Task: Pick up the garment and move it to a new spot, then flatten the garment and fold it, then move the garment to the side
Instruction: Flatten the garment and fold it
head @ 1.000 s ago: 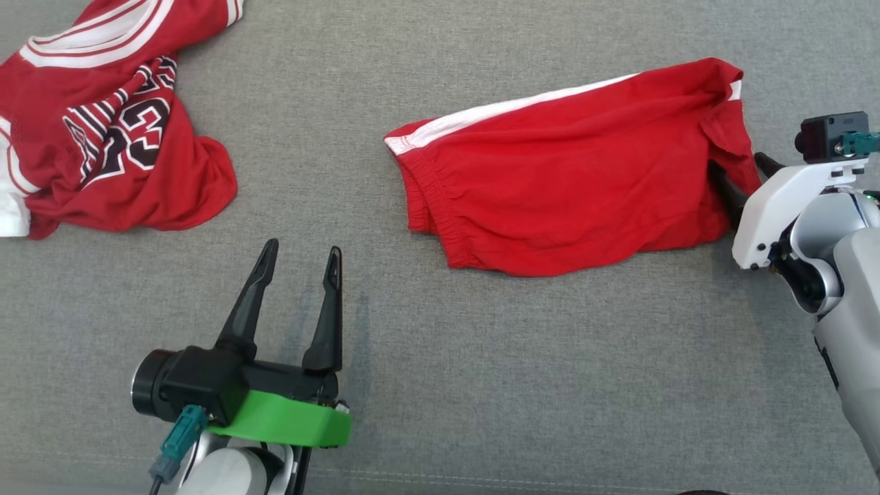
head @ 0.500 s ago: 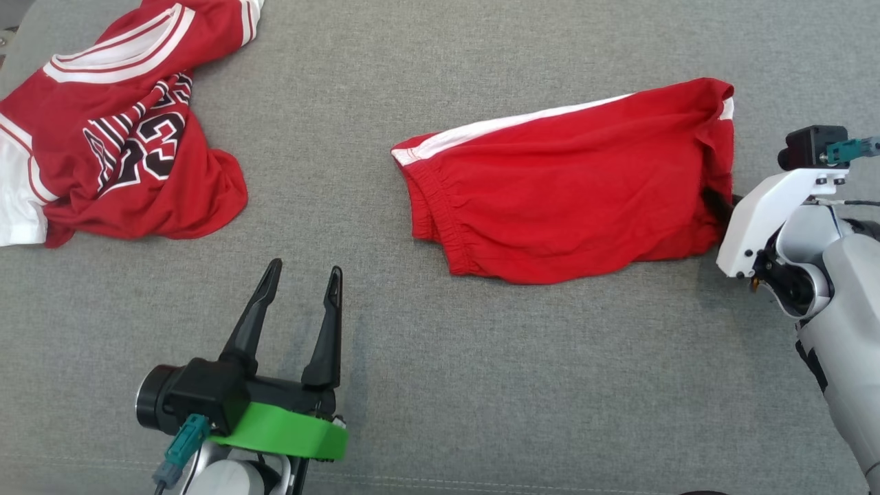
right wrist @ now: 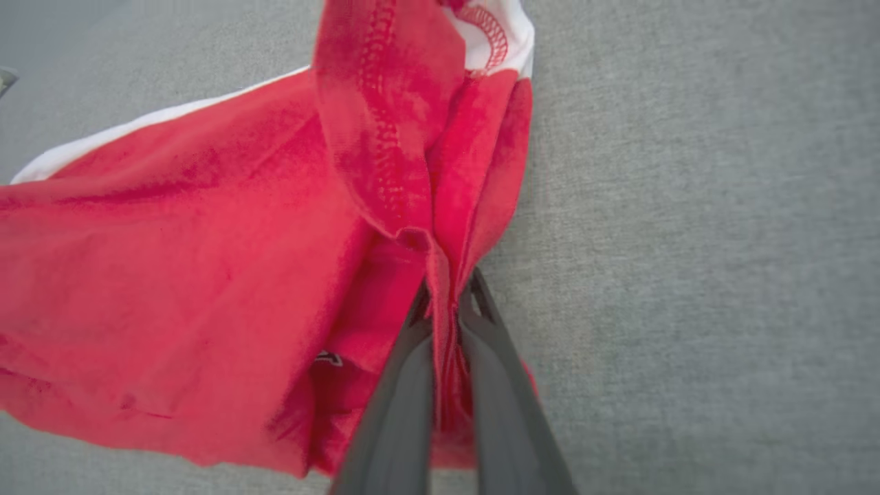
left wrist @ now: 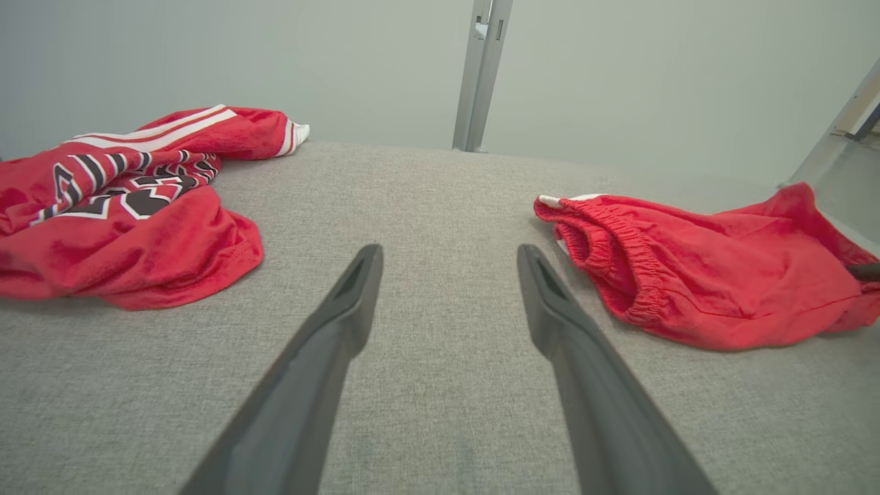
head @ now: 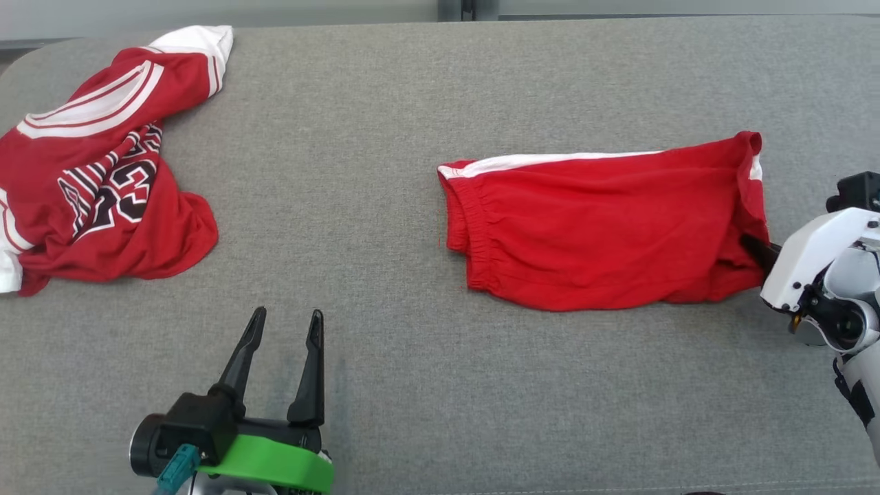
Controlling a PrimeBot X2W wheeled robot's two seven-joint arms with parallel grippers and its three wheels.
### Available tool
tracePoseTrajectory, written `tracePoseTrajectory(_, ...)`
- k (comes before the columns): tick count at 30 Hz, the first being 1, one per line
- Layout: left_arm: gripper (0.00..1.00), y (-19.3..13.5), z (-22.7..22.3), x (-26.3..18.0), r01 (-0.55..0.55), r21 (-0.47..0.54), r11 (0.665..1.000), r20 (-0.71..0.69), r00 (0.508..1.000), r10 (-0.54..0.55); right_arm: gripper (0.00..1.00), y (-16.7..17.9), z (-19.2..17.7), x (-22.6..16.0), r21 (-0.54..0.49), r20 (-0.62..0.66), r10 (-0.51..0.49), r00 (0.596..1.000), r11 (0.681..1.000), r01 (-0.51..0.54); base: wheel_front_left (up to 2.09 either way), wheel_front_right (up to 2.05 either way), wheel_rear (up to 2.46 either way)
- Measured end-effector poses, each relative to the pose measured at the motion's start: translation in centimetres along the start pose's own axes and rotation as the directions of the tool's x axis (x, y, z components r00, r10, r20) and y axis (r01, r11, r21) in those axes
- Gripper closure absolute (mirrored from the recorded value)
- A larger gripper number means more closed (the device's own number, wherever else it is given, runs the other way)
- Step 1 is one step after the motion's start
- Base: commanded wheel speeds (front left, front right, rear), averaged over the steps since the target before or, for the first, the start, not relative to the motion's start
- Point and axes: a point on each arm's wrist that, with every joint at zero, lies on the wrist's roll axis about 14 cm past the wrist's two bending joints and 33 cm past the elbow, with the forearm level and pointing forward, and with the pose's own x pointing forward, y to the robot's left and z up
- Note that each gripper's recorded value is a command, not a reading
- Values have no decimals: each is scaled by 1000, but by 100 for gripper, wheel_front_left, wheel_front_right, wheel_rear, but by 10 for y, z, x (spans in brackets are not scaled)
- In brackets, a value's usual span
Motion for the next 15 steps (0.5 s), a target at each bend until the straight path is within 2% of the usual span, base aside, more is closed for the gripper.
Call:
tracePoseTrajectory(8, 0, -18, -5, 2, 45, -24, 999, -7, 999, -45, 100, -49, 17, -31, 57, 114, -117, 987, 992, 111, 0, 0, 0)
tracePoseTrajectory(10, 0, -20, -5, 3, 47, -35, 998, -3, 999, -47, 100, -63, 25, -38, 7, 127, -154, 980, 988, 154, 0, 0, 0)
tracePoseTrajectory(12, 0, -20, -5, 4, 42, -43, 998, -2, 999, -42, 100, -62, 35, -40, -63, 147, -154, 977, 984, 164, 0, 0, 0)
tracePoseTrajectory(15, 0, -21, -5, 4, 37, -52, 998, 1, 999, -37, 100, -22, 53, -37, -182, 188, -50, 981, 980, 85, 0, 0, 0)
